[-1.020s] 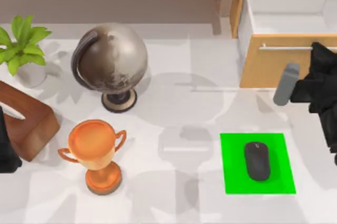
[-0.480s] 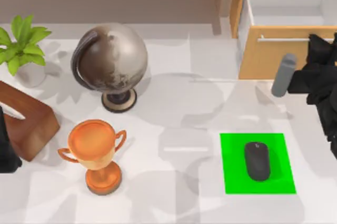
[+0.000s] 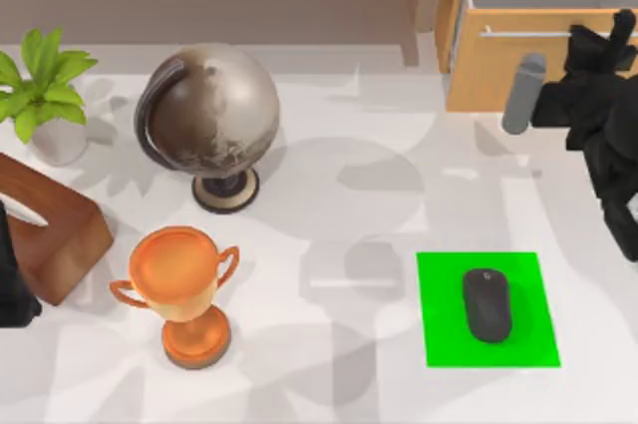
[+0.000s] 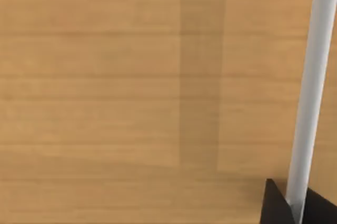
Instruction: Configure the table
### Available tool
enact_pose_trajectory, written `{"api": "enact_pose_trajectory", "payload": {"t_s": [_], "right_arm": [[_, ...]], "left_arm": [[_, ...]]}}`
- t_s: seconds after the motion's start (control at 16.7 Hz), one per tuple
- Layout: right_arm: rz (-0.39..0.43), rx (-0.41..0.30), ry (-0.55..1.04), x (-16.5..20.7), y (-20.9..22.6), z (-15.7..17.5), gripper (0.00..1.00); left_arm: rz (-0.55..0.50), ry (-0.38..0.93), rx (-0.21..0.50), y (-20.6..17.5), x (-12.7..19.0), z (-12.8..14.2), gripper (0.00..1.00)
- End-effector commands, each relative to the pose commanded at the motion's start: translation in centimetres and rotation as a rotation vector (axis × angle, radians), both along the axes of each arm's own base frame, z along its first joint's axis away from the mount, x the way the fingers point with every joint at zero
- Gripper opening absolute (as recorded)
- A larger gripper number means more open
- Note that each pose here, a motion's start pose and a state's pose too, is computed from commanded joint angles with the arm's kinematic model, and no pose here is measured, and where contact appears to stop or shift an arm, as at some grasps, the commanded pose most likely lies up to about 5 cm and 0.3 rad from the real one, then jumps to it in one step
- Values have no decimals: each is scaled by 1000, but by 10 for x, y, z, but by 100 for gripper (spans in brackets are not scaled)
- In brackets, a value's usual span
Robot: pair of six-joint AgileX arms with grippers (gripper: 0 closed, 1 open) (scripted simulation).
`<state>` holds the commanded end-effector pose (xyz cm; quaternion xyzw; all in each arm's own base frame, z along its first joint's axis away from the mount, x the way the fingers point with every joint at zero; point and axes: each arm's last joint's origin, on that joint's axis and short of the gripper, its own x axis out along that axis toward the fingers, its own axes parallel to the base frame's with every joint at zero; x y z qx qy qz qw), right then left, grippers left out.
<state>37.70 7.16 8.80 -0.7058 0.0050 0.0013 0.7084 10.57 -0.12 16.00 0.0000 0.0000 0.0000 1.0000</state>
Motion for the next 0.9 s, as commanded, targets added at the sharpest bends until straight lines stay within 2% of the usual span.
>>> {"api": "enact_pose_trajectory", "payload": {"t_s": [0.3, 0.66, 0.9], "right_arm": [[5, -3, 7, 2, 2, -2, 0], [7, 0, -4, 52, 3, 0, 0], [5, 2, 1, 62, 2, 0, 0]], "left_arm": [[0, 0, 0, 0, 0, 0, 100], [0, 0, 0, 0, 0, 0, 100], [0, 0, 0, 0, 0, 0, 100]]}}
